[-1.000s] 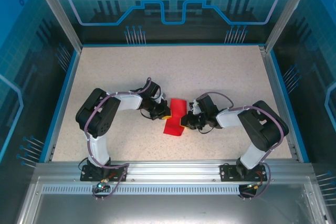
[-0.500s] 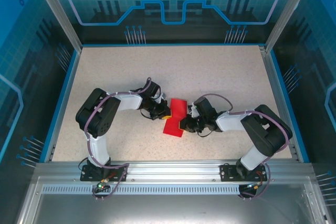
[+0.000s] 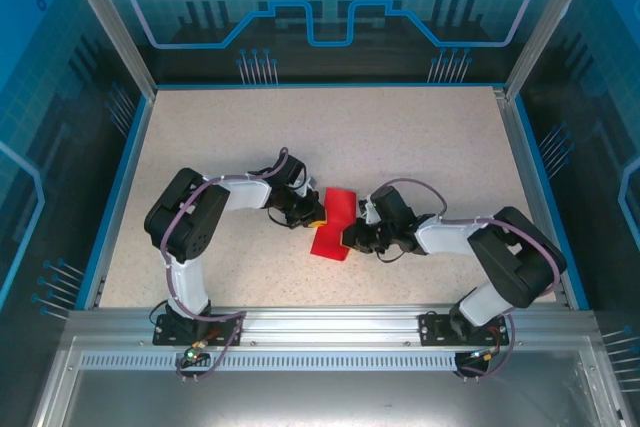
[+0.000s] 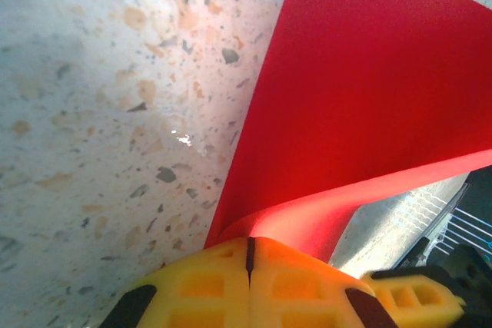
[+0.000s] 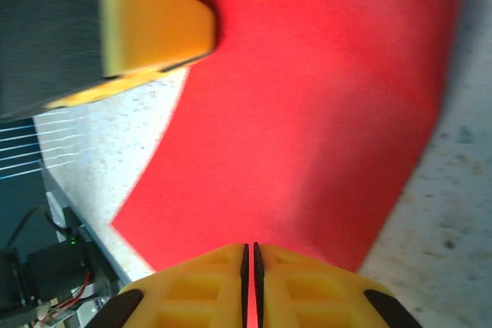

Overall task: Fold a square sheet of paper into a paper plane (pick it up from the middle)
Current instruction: Fold the square sheet of paper in half at the center of the table.

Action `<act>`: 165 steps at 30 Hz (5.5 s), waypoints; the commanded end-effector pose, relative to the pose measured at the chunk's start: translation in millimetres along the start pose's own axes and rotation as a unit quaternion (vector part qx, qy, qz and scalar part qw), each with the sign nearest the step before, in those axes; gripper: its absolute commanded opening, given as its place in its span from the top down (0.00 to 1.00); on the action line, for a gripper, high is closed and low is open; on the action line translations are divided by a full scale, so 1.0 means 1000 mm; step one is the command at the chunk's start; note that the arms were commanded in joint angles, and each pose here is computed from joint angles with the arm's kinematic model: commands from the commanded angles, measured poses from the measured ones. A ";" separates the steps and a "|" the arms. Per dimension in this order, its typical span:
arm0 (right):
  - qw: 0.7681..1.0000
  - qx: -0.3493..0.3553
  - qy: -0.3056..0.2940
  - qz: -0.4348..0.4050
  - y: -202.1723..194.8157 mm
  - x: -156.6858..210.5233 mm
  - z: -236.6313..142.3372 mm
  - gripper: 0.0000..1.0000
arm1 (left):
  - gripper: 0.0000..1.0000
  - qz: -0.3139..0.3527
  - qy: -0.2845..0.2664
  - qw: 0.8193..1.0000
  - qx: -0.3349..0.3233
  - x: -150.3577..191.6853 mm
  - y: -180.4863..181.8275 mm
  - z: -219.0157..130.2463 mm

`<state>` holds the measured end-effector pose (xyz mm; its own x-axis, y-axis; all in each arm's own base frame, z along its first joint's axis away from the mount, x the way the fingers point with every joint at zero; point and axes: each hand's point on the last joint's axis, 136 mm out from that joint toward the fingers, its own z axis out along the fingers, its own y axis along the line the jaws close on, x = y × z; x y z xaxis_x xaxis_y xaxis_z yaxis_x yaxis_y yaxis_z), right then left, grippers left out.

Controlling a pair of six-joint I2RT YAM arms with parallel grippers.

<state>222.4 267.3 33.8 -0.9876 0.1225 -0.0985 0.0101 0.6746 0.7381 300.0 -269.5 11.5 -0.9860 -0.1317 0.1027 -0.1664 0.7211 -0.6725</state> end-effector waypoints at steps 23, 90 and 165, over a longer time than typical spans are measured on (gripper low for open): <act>1.000 0.020 0.023 -0.001 -0.002 0.025 0.008 0.87 | 1.00 -0.037 0.040 0.994 -0.092 0.026 0.053 0.016; 0.997 -0.031 -0.067 0.005 0.007 -0.052 -0.023 0.87 | 1.00 -0.041 0.051 0.993 -0.099 0.031 0.064 0.021; 1.000 0.001 -0.015 -0.024 -0.017 -0.057 0.006 0.89 | 1.00 -0.043 0.051 0.991 -0.114 0.036 0.072 0.018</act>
<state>279.2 256.9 33.5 -0.9813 0.1129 -0.1559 -0.0424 0.6634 0.7471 299.1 -271.2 10.5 -0.9897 -0.1063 0.0961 -0.1433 0.7189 -0.6802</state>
